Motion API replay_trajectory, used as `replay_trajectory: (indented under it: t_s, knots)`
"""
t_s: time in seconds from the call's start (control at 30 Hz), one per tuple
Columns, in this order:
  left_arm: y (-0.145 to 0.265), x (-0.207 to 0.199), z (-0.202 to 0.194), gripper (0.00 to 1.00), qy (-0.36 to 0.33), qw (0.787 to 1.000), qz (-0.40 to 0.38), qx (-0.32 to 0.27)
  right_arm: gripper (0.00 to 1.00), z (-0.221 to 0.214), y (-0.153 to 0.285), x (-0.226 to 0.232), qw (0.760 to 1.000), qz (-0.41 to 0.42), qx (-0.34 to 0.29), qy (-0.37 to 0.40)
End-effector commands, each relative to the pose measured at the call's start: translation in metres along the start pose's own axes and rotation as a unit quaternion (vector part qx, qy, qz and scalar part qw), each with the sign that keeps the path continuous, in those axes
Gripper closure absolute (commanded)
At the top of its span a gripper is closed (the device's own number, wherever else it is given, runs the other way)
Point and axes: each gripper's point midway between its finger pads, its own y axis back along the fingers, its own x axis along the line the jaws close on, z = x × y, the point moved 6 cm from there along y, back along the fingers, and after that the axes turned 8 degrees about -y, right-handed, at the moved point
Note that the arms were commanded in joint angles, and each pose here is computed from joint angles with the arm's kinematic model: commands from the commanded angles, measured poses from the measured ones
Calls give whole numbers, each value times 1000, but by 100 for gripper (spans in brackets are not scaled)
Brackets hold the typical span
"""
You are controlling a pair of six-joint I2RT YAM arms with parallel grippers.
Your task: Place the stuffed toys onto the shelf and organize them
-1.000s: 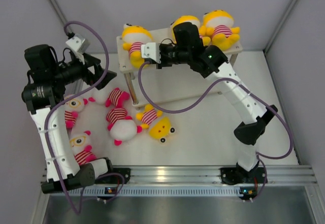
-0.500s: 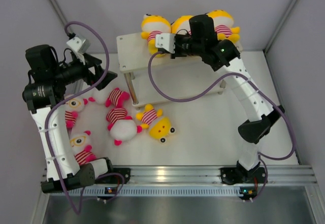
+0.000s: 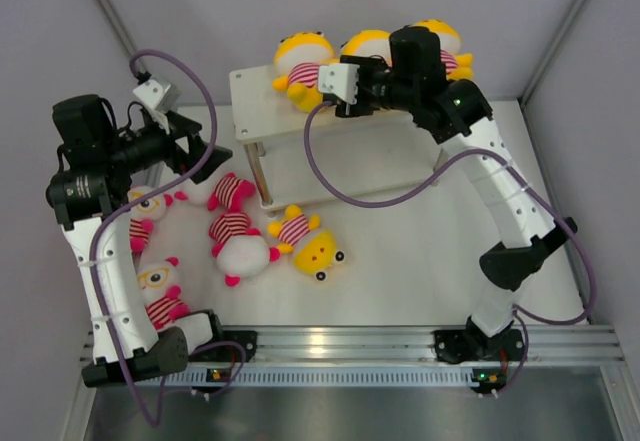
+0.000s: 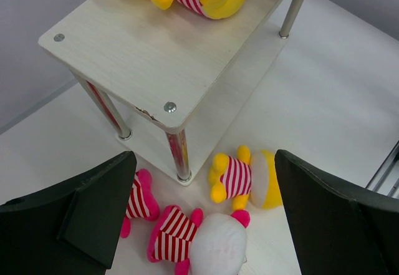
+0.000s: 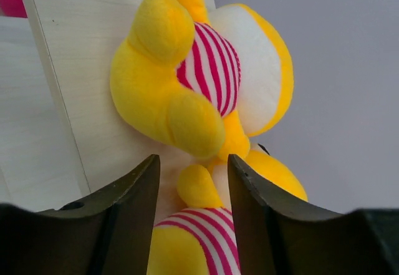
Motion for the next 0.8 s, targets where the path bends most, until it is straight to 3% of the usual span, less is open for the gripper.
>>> replay_trajectory:
  t_s: [0.0,0.1,0.13,0.2,0.37,0.57,0.63,0.67,0.73,0.77]
  knots:
    - [0,-1,0,1,-24,1000,-1,-10,47,28,40,-13,998,-34,-47,7]
    - [-2,1,-13,1,-9,1000,9,7,34,38,50,-12,997,-39,-59,11]
    - [-2,1,-17,1,-4,1000,17,13,21,42,53,-13,997,-45,-62,12]
    - [-4,6,-37,1,13,998,37,41,6,49,64,-11,996,-53,-69,13]
    - [0,-12,-86,5,24,994,54,89,1,75,92,-2,990,-73,-121,4]
    - [-14,-45,-156,10,-12,984,9,178,1,88,105,25,975,-105,-176,-90]
    - [-21,-50,-174,11,-25,978,-10,207,1,83,103,39,964,-127,-167,-165]
    - [-24,-51,-189,11,-20,972,-15,232,1,84,92,60,962,-104,-163,-195]
    - [-29,-51,-200,12,-8,967,-27,252,1,92,88,84,934,-97,-176,-295]
    - [-31,-52,-202,13,-2,967,-32,253,1,77,69,115,930,-69,-151,-329]
